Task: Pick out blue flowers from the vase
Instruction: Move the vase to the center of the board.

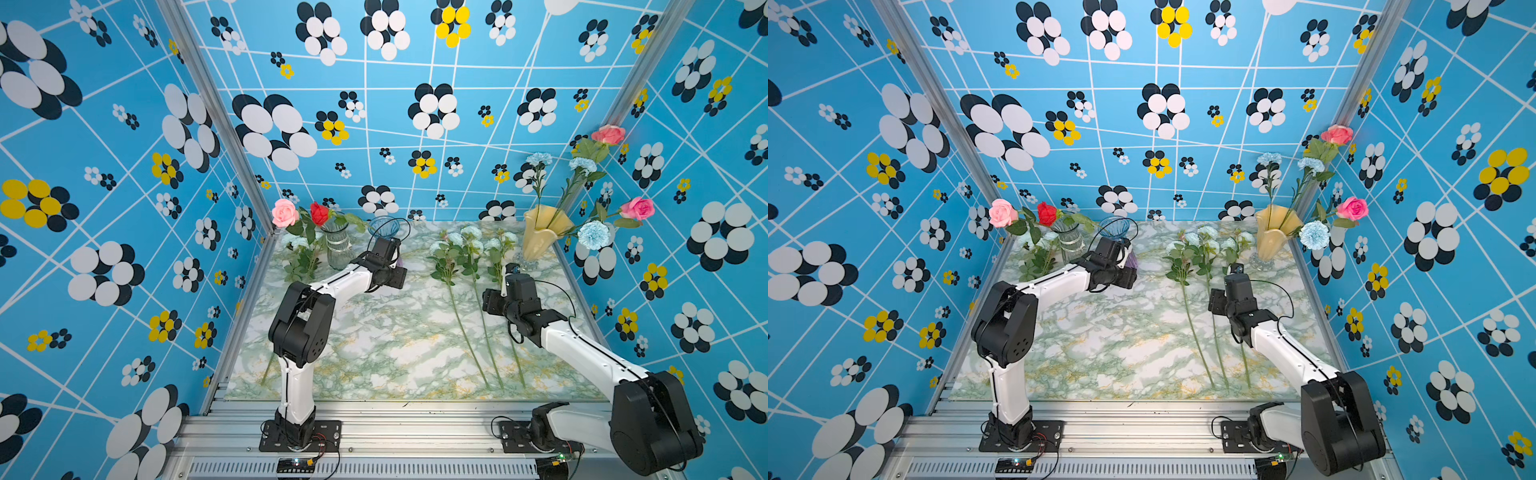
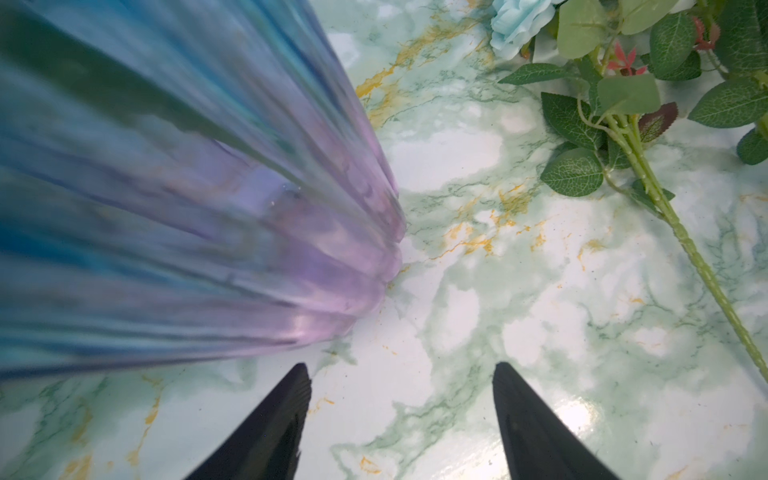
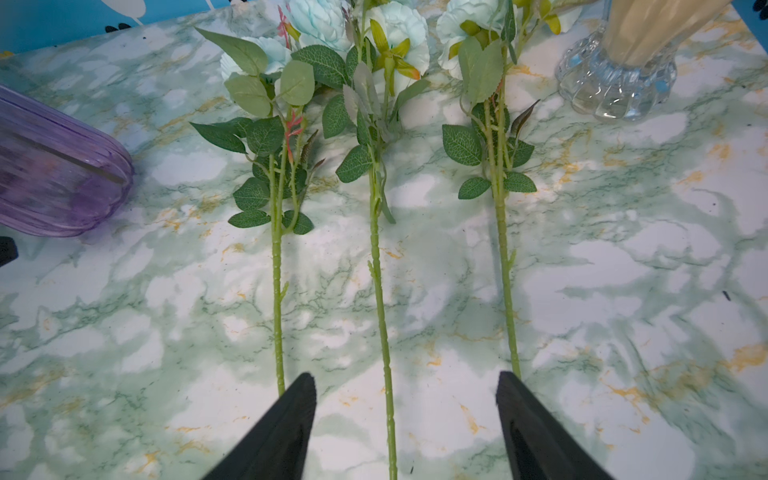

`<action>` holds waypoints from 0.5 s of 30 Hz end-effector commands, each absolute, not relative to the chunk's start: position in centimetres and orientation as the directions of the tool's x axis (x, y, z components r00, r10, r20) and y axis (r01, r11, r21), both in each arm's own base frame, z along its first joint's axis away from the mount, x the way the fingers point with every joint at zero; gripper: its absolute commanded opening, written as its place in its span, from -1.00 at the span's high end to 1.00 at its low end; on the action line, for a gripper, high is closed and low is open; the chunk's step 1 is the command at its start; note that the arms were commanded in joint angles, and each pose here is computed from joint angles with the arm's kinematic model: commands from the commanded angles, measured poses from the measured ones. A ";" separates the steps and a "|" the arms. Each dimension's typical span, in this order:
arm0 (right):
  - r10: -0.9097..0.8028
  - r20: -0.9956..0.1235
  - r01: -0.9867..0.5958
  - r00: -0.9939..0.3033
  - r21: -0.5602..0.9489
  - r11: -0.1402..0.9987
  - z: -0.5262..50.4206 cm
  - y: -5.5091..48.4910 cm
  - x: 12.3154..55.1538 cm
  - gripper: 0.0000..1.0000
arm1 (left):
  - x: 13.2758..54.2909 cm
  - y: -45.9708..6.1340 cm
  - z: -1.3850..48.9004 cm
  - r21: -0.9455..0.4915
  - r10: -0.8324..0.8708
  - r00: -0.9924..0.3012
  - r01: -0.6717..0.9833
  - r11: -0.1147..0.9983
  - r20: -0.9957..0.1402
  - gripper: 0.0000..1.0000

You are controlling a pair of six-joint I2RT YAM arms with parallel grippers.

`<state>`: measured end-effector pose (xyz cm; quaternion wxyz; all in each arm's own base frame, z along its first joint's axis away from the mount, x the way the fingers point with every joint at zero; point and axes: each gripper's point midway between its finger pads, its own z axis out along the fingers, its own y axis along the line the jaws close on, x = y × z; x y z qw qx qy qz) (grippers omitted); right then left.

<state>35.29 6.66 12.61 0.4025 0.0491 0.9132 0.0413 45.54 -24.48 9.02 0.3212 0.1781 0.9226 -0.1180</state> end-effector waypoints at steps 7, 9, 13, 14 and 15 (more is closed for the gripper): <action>0.020 -0.695 -0.024 -0.719 0.054 0.998 23.8 7.1 34.5 -0.43 | 36.5 -26.5 15.5 -0.103 0.252 -0.590 0.501 0.859 -0.767 -0.74; 0.006 -0.689 -0.030 -0.725 0.040 0.999 25.6 7.1 34.6 -0.42 | 34.4 -26.2 15.6 -0.089 0.249 -0.564 0.504 0.859 -0.788 -0.82; -0.026 -0.686 -0.033 -0.727 -0.004 0.999 28.4 6.7 35.0 -0.40 | 30.6 -24.9 15.3 -0.049 0.254 -0.523 0.497 0.866 -0.814 -0.91; -0.036 -0.685 -0.032 -0.728 -0.019 0.999 29.1 6.5 35.1 -0.40 | 29.8 -24.4 15.3 -0.047 0.247 -0.514 0.494 0.868 -0.821 -0.92; -0.042 -0.685 -0.028 -0.727 -0.032 0.999 29.7 6.3 35.2 -0.39 | 29.1 -24.1 15.1 -0.046 0.246 -0.509 0.493 0.869 -0.825 -0.92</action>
